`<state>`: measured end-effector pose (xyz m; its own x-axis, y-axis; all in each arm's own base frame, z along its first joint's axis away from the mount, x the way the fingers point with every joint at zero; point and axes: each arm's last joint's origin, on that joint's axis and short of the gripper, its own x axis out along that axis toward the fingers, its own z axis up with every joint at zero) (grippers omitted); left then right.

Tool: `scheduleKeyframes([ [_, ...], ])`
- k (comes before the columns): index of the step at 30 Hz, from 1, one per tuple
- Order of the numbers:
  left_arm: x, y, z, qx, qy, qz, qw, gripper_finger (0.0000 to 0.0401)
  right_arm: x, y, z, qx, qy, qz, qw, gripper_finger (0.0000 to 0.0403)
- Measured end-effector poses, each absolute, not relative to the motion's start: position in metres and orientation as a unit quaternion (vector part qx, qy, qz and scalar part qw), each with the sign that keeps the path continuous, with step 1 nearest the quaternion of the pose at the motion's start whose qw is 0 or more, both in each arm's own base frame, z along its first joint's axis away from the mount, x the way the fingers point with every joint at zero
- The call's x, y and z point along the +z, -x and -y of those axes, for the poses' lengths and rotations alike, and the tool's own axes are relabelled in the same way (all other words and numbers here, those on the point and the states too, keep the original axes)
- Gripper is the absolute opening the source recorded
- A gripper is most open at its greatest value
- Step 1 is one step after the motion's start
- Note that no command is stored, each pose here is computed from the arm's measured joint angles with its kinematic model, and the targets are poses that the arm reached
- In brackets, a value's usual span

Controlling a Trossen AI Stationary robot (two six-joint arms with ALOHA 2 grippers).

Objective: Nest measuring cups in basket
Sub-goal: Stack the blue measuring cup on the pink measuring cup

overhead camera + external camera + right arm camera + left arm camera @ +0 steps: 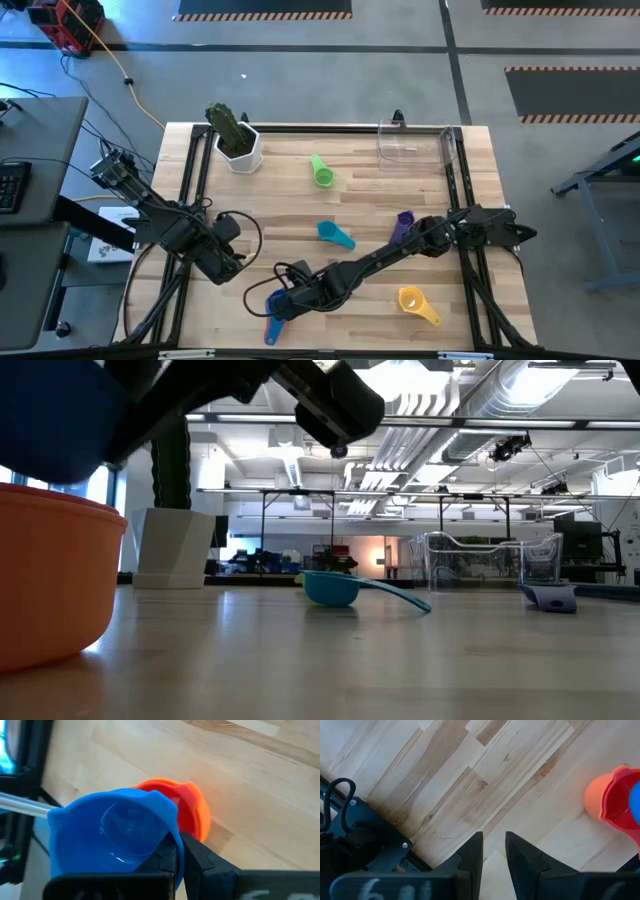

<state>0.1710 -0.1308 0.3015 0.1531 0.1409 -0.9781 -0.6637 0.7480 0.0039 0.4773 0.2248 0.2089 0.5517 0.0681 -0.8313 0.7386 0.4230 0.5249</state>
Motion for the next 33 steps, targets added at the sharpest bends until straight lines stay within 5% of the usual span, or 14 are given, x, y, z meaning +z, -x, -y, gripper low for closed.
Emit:
scheduleKeyframes([
  [26, 0.301, -0.171, 0.131, 0.274, 0.218, -0.590, 0.727, 0.0074, 0.202, -0.481, -0.214, -0.227, -0.469, -0.440, 0.732, 0.0025],
  [33, 0.301, -0.171, 0.131, 0.274, 0.218, -0.590, 0.727, 0.0074, 0.202, -0.481, -0.213, -0.227, -0.468, -0.439, 0.733, 0.0058],
])
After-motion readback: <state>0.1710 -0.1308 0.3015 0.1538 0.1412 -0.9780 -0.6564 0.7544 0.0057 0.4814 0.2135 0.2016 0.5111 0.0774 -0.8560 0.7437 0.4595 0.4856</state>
